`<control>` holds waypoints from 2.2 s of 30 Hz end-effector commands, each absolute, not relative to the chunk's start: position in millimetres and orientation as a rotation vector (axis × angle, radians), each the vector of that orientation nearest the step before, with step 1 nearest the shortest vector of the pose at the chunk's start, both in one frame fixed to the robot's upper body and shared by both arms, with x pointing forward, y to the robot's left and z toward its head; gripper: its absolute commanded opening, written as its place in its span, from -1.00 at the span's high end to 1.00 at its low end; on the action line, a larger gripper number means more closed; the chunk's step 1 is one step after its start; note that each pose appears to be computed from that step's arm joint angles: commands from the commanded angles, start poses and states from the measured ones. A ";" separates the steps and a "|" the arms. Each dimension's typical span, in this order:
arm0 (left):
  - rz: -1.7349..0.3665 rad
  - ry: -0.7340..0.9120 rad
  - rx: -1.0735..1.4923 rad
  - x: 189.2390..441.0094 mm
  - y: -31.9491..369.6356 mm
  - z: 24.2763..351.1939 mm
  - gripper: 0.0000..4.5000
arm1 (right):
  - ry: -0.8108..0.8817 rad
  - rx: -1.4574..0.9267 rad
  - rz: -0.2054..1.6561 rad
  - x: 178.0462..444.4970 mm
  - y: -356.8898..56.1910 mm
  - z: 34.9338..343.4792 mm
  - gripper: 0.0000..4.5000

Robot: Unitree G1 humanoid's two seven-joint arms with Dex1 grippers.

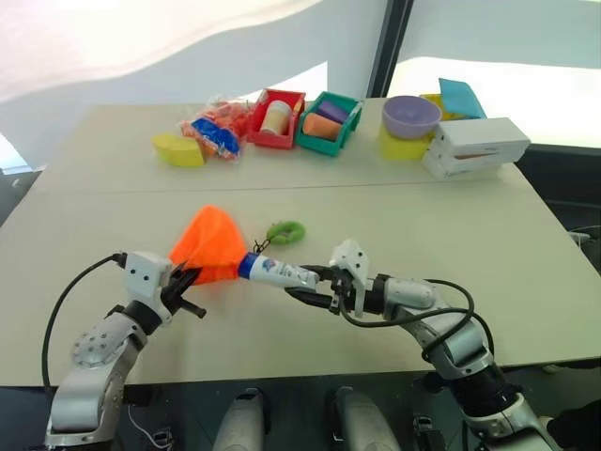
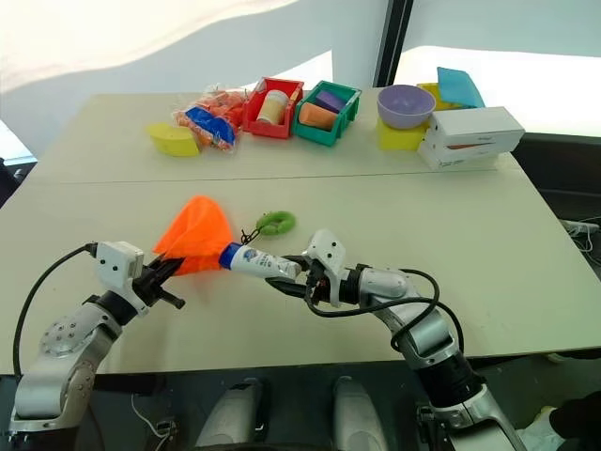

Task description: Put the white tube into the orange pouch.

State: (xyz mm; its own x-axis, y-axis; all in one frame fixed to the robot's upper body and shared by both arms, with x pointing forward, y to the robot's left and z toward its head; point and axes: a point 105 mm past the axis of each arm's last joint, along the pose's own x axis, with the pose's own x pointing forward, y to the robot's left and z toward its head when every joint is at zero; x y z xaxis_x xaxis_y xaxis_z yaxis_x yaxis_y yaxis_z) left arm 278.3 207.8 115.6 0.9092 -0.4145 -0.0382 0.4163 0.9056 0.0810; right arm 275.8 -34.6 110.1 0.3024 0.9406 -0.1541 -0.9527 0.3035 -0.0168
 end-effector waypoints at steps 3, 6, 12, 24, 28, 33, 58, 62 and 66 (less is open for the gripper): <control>-0.486 0.029 0.006 277.3 214.9 133.4 1.00 | 0.123 -0.129 1.405 257.0 -19.5 114.8 0.27; -0.516 0.064 -0.025 277.0 219.5 134.0 1.00 | 0.121 -0.134 1.408 257.3 -14.2 112.1 0.27; -0.566 0.109 -0.064 280.1 226.4 139.0 1.00 | 0.101 -0.136 1.386 262.9 1.6 107.8 0.27; -0.662 0.157 -0.010 271.9 215.2 140.2 1.00 | 0.051 -0.080 1.314 279.6 16.3 106.2 0.27; -0.666 0.166 0.019 267.6 212.1 135.4 1.00 | 0.045 -0.061 1.300 281.6 10.6 108.9 0.27; -0.676 0.171 0.044 266.1 209.6 132.2 1.00 | 0.033 -0.033 1.232 291.1 3.0 110.9 0.27; -0.987 0.187 0.078 245.3 125.4 135.4 1.00 | 0.004 -0.126 1.127 314.8 54.1 122.5 0.27; -1.004 0.186 0.082 244.0 118.4 134.4 1.00 | 0.001 -0.189 1.148 317.0 69.0 122.7 0.27; -1.004 0.190 0.081 243.6 117.3 131.8 1.00 | -0.024 -0.220 1.176 316.1 82.4 128.1 0.27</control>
State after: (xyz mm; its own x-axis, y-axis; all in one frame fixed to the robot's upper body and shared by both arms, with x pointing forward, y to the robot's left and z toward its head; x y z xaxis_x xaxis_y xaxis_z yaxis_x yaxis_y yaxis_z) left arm 252.6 132.8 125.1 0.5779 -0.7842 -0.2258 0.8007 0.5984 -0.0290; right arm 324.8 62.0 111.5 0.4355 0.8888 -0.1431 -0.8975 0.4163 -0.1458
